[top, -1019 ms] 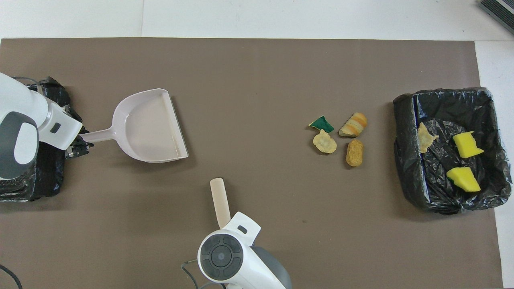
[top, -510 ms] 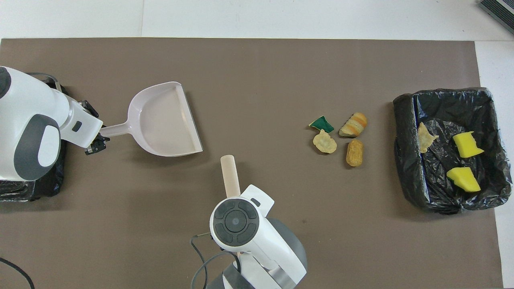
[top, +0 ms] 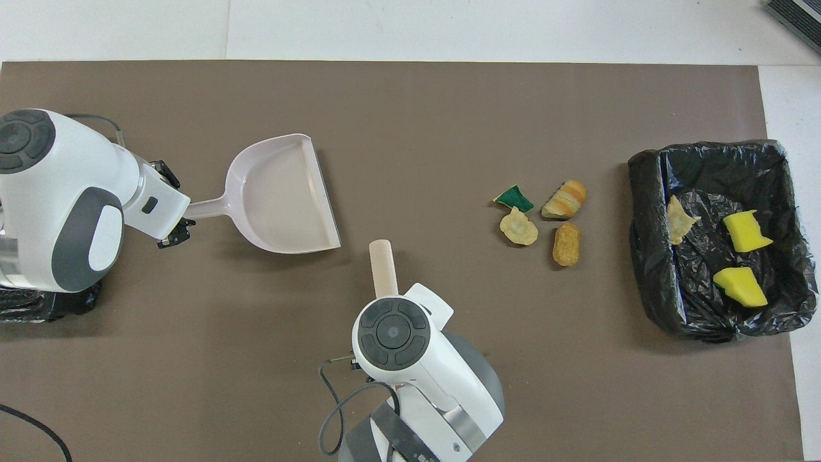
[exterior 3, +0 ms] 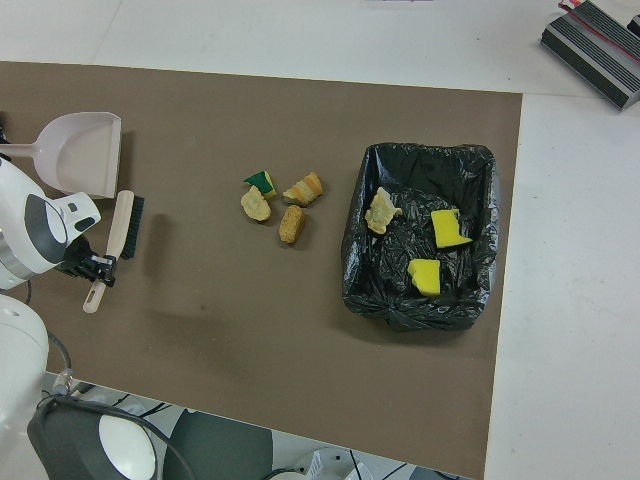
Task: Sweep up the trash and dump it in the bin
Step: 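Move the brush to the sponges while the left gripper holds the dustpan, then sweep the sponges into the dustpan with the right gripper's brush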
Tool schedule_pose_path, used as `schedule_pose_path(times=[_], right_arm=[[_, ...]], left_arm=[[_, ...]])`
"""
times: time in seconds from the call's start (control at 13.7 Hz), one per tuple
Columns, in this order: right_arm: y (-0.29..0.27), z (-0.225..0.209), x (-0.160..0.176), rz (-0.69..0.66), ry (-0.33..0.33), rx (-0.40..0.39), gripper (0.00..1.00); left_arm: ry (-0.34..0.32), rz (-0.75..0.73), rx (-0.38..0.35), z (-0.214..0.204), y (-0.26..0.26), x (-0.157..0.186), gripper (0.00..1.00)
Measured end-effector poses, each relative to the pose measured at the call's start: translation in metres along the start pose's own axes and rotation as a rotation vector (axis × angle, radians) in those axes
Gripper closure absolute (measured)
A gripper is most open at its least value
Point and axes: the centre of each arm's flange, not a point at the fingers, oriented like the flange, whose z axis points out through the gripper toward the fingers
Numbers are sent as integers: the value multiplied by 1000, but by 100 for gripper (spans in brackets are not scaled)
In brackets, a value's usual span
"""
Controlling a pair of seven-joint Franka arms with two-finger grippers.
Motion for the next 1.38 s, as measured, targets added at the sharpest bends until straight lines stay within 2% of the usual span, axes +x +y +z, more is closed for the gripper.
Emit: schedule_pose_path(times=[0.29, 0.58, 0.87, 1.09, 1.24, 1.38], right_arm=[[28, -11, 24, 54, 18, 5, 74], [84, -61, 54, 123, 38, -59, 74], [171, -71, 84, 256, -10, -137, 74], [251, -70, 109, 328, -42, -133, 74], [294, -66, 113, 366, -107, -135, 74], [307, -60, 108, 386, -171, -150, 74]], left_arm=[[15, -3, 7, 2, 3, 11, 69], [23, -44, 2, 11, 14, 44, 69], [24, -88, 0, 12, 25, 71, 69], [25, -70, 3, 15, 42, 106, 69], [16, -52, 7, 24, 49, 123, 69], [17, -48, 8, 32, 52, 134, 69]])
